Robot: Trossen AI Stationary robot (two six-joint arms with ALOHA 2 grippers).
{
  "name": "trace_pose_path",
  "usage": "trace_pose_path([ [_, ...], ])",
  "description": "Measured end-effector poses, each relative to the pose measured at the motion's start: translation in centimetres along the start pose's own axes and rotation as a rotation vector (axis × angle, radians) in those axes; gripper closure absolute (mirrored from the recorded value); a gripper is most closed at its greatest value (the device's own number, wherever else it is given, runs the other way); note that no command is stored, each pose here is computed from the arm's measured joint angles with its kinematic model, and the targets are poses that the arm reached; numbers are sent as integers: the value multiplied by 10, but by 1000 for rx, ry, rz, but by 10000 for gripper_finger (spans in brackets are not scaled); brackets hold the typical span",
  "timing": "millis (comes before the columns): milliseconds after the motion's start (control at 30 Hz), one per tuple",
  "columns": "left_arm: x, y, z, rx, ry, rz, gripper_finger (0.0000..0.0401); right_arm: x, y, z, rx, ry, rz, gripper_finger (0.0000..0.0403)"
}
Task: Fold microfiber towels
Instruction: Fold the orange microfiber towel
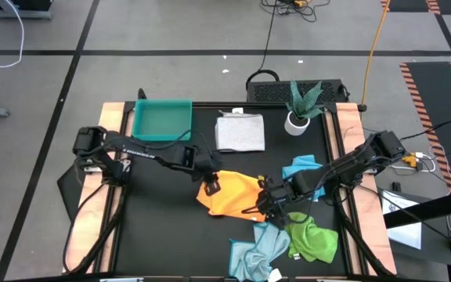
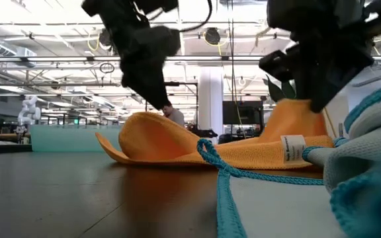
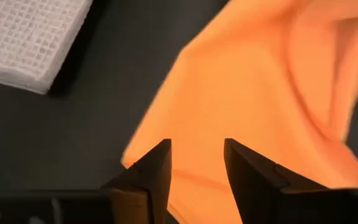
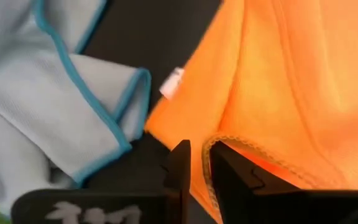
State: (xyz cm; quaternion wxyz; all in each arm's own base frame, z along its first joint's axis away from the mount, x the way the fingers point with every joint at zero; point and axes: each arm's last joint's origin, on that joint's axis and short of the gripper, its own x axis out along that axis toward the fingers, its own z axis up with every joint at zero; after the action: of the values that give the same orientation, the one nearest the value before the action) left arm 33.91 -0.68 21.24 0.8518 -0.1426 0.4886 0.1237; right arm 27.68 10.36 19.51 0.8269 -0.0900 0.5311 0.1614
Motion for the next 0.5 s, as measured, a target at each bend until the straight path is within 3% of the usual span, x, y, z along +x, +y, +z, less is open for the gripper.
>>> trace_pose_path([
  [167, 21, 7, 3, 21, 33, -48, 249, -17, -4, 8, 98, -11, -109, 355],
  [500, 50, -6, -13, 134, 143, -66, 249, -85, -15, 12, 313, -286, -300, 364],
])
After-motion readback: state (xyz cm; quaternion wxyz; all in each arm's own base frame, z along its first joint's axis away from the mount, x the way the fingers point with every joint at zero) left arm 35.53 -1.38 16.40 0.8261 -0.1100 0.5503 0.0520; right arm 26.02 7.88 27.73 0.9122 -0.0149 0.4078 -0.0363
